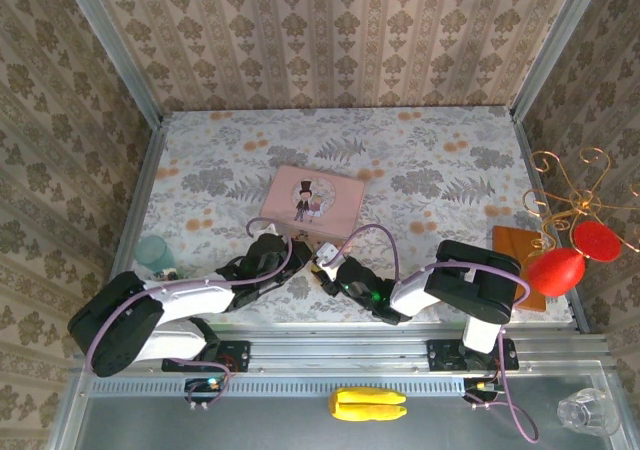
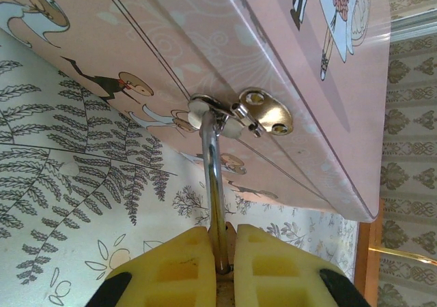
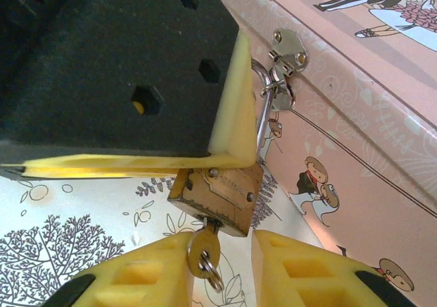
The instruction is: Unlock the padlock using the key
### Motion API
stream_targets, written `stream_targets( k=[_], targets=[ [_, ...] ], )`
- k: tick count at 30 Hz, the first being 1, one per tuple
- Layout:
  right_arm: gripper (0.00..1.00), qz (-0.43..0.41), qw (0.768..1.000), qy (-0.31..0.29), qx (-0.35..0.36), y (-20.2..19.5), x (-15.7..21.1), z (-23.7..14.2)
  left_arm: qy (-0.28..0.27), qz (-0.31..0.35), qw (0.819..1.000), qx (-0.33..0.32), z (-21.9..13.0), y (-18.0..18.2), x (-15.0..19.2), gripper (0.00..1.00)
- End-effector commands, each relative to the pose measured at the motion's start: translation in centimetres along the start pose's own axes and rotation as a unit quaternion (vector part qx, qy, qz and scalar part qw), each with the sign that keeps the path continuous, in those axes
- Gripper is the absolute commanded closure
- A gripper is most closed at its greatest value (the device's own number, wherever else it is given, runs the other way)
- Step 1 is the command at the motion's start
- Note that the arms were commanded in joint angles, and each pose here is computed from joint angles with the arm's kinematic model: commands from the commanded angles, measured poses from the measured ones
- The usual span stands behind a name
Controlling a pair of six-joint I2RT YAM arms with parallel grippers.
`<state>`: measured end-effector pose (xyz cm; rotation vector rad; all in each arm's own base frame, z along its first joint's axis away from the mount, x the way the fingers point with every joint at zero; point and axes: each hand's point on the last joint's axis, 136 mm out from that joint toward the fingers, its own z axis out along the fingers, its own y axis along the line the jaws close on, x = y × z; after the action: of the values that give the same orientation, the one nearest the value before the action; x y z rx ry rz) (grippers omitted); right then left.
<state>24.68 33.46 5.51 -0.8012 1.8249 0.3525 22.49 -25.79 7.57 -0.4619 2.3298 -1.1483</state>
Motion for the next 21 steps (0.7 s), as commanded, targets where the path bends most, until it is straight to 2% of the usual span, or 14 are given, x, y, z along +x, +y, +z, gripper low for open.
stream_targets(
  k=[1, 12, 17, 21],
  targets=[
    [0.72, 0.002, 1.000, -0.013, 0.015, -0.2, -1.1, 0.4, -0.024, 0.014, 0.996, 0.083, -0.2, -5.2, -1.4, 1.00],
    [0.79, 0.022, 1.000, -0.002, 0.019, -0.3, -1.5, 0.4, -0.021, 0.016, 0.996, 0.081, 0.1, -5.2, -1.1, 1.00],
    [0.83, 0.087, 0.996, 0.023, 0.004, 0.1, -1.5, 0.3, -0.013, 0.016, 0.997, 0.073, 0.3, -4.6, -0.8, 1.00],
    [0.81, 0.173, 0.981, 0.084, -0.028, 1.4, 0.0, 0.7, -0.009, 0.017, 0.998, 0.066, 0.6, -4.0, -0.8, 0.98]
  ],
)
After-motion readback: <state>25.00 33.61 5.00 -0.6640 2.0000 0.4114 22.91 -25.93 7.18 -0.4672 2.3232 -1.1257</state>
